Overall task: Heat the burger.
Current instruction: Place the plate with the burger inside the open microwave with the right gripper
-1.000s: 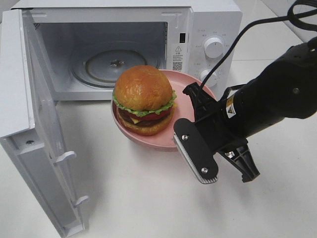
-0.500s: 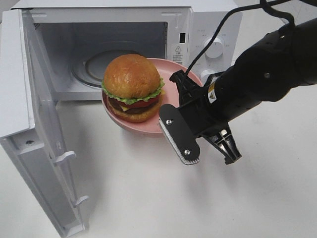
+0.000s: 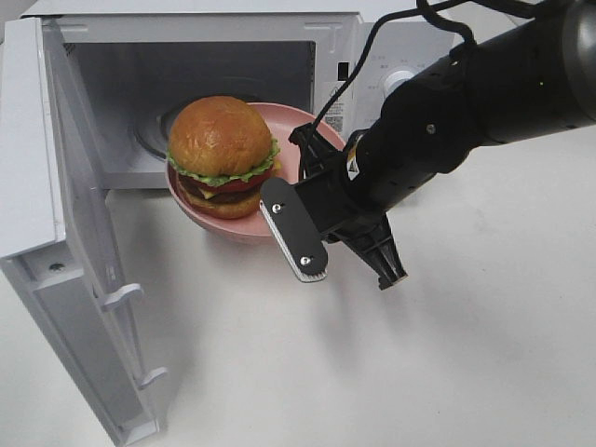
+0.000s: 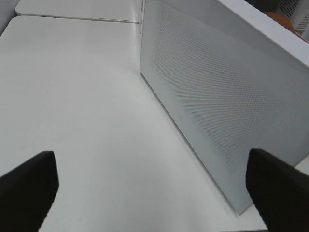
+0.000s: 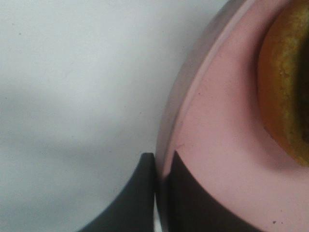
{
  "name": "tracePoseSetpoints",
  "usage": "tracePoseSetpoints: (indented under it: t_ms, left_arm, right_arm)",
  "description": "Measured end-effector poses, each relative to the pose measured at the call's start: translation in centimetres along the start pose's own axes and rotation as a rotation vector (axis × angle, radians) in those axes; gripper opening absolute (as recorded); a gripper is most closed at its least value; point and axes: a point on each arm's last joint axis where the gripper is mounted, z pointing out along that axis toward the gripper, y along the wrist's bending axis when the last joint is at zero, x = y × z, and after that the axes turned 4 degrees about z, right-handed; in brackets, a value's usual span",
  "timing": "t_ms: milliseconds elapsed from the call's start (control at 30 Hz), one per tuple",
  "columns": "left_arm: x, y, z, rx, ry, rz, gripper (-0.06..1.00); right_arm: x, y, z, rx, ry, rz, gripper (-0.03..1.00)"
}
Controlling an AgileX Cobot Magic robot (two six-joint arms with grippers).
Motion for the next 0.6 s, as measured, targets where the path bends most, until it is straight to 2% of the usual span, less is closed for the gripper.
tracePoseSetpoints:
  t_ms: [600]
  left_arm:
    - [0.0,0.0,0.0,0.000,0.000,0.000,0.97]
  right_arm:
    - [-1.6,-4.3,1.9,0.039,0.015,0.062,0.04]
